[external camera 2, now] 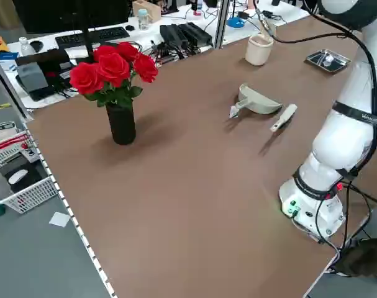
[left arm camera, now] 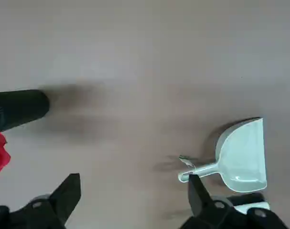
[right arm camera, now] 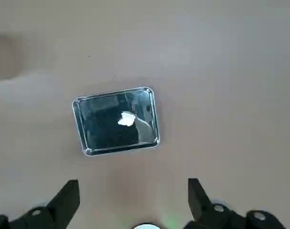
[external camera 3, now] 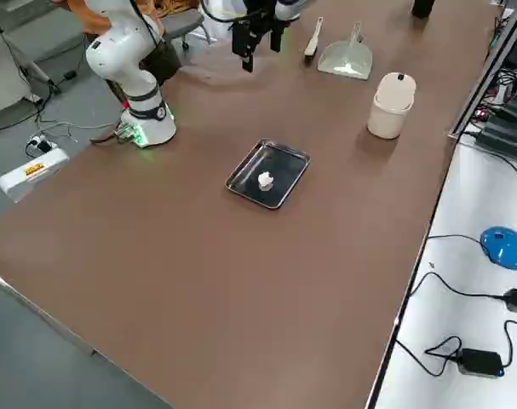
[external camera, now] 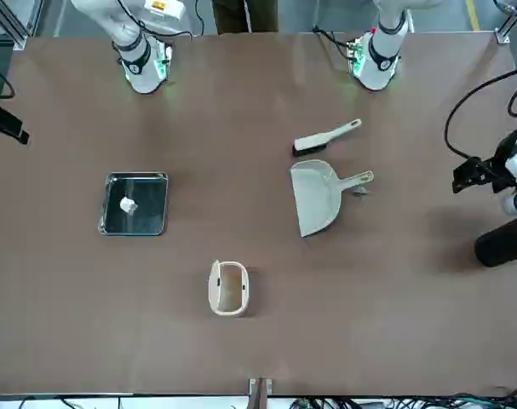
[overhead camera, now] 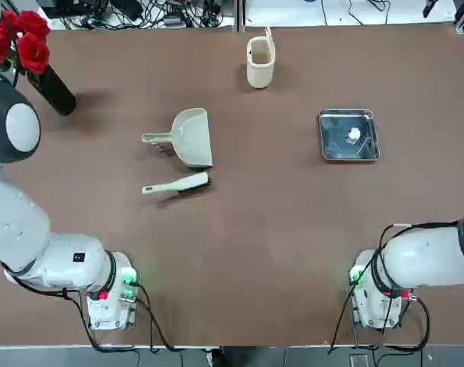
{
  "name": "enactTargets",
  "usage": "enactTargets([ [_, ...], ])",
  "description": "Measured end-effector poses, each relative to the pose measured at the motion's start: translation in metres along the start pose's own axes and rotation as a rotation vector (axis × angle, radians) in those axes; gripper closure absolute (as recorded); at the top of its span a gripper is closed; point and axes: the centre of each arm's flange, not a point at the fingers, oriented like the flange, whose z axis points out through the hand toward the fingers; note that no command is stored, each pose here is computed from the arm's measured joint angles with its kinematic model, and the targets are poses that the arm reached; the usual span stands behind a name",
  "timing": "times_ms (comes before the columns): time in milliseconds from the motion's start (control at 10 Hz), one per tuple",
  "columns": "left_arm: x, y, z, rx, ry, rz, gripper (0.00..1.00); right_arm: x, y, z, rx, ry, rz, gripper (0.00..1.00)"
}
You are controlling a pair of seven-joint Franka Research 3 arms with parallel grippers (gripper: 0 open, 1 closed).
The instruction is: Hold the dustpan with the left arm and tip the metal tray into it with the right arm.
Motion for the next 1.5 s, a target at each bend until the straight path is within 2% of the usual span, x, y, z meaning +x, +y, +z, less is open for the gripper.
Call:
enactTargets([
  [300, 0.000, 0.002, 0.000, 0.000, 0.000, 0.002, 0.01, 0.001, 0.012, -0.001, 0.001, 0.012, 0.021, 0.00],
  [500, 0.000, 0.003, 0.001, 0.000, -0.003, -0.045, 0.01, 0.004, 0.013, 0.000, 0.001, 0.025, 0.022, 0.00],
  [800, 0.002, 0.008, 0.011, 0.003, -0.022, -0.205, 0.01, 0.009, 0.027, 0.026, 0.002, 0.004, -0.018, 0.00],
  [1000, 0.002, 0.021, 0.019, 0.009, -0.037, -0.353, 0.01, 0.010, 0.047, 0.049, 0.008, -0.024, 0.000, 0.00],
  [1300, -0.005, 0.047, 0.056, 0.026, -0.121, -0.567, 0.01, 0.011, 0.080, 0.109, 0.054, -0.038, 0.016, 0.00],
  [1500, -0.016, 0.068, 0.085, 0.050, -0.149, -0.708, 0.01, 0.011, 0.092, 0.154, 0.064, -0.014, -0.016, 0.00],
])
